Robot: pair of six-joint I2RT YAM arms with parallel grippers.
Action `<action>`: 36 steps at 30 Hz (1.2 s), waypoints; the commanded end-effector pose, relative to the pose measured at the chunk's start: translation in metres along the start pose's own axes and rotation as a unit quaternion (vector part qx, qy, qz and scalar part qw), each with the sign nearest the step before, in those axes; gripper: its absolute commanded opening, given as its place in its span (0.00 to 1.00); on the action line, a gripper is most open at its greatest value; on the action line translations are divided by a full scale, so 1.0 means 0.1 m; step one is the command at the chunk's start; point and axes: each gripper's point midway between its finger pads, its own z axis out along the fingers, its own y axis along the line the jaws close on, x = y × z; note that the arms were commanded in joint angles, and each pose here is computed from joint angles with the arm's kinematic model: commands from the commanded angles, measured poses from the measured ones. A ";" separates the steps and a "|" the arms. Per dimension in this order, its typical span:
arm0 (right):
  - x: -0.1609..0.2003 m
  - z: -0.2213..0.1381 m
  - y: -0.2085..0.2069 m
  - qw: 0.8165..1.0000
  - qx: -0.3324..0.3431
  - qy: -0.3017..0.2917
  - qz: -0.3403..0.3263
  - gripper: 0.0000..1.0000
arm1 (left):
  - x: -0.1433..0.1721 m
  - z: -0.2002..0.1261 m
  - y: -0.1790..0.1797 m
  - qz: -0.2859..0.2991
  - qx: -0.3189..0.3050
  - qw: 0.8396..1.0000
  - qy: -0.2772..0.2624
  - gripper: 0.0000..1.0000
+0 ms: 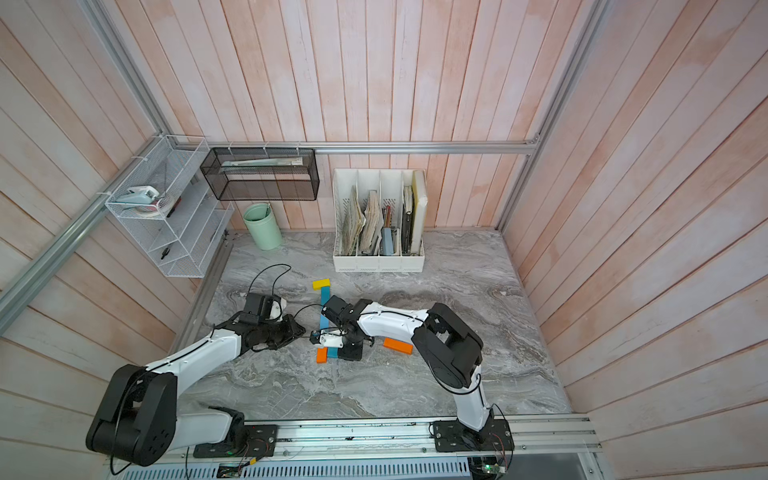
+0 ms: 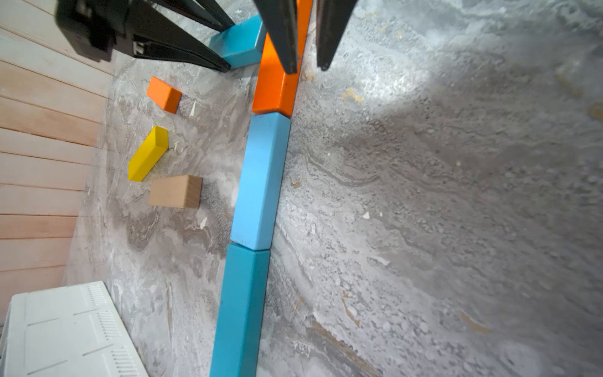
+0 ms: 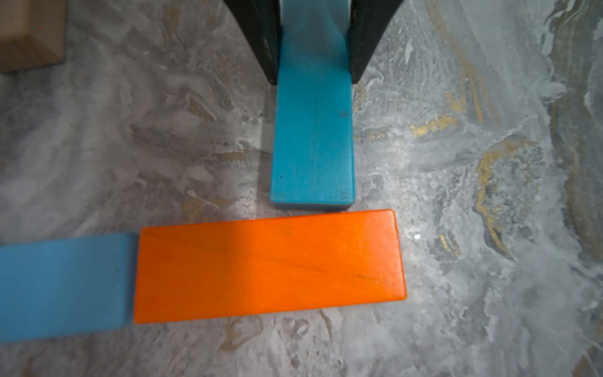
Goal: Assemble a giraffe with building blocks
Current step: Assemble the building block at the center of the board.
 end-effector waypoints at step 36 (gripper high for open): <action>0.20 0.04 0.16 0.999 0.003 0.041 0.010 0.21 | 0.00 -0.01 0.00 -0.002 0.006 1.000 -0.006 0.16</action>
